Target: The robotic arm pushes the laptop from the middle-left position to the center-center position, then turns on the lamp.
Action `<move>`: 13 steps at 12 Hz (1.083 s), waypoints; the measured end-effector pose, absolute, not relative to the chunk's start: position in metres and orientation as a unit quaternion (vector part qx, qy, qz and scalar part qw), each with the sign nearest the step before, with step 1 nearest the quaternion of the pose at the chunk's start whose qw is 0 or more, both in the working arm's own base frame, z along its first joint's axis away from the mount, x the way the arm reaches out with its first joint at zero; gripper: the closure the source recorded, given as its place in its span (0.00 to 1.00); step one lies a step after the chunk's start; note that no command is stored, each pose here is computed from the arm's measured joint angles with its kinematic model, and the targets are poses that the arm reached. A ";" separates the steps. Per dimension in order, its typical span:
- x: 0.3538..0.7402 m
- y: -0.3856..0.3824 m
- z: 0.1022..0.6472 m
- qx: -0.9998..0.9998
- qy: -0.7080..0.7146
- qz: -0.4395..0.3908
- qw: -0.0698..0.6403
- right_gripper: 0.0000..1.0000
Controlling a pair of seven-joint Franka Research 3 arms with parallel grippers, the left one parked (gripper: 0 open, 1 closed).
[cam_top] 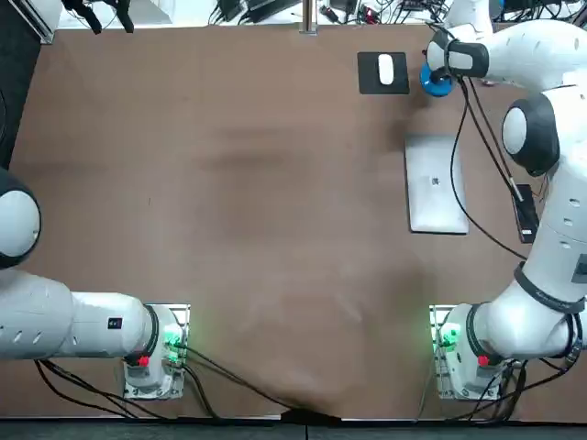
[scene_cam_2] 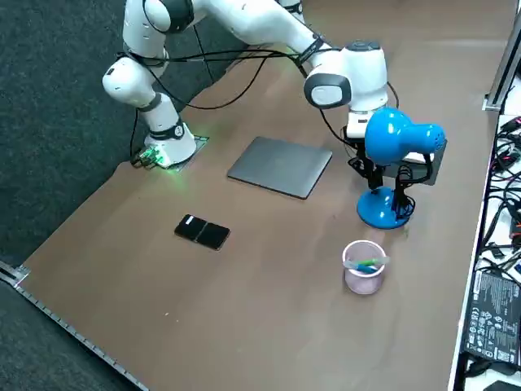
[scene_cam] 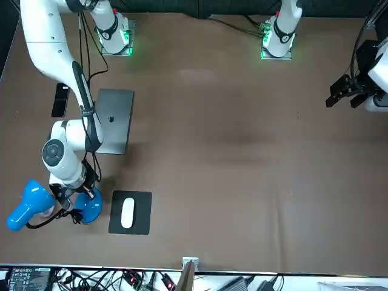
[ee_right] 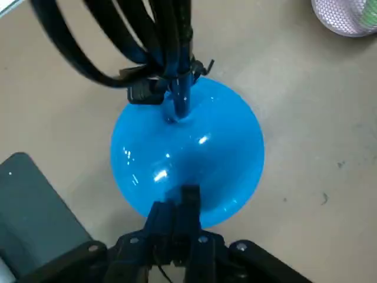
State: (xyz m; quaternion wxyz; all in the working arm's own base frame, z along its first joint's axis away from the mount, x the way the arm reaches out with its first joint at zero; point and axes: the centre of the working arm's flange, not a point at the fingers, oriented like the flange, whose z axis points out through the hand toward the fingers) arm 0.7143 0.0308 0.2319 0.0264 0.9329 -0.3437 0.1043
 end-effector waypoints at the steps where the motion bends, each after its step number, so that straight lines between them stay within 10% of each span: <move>1: 0.716 0.030 0.231 0.933 -0.344 0.105 0.026 0.98; 13: 0.720 0.025 0.228 0.931 -0.346 0.116 0.021 0.98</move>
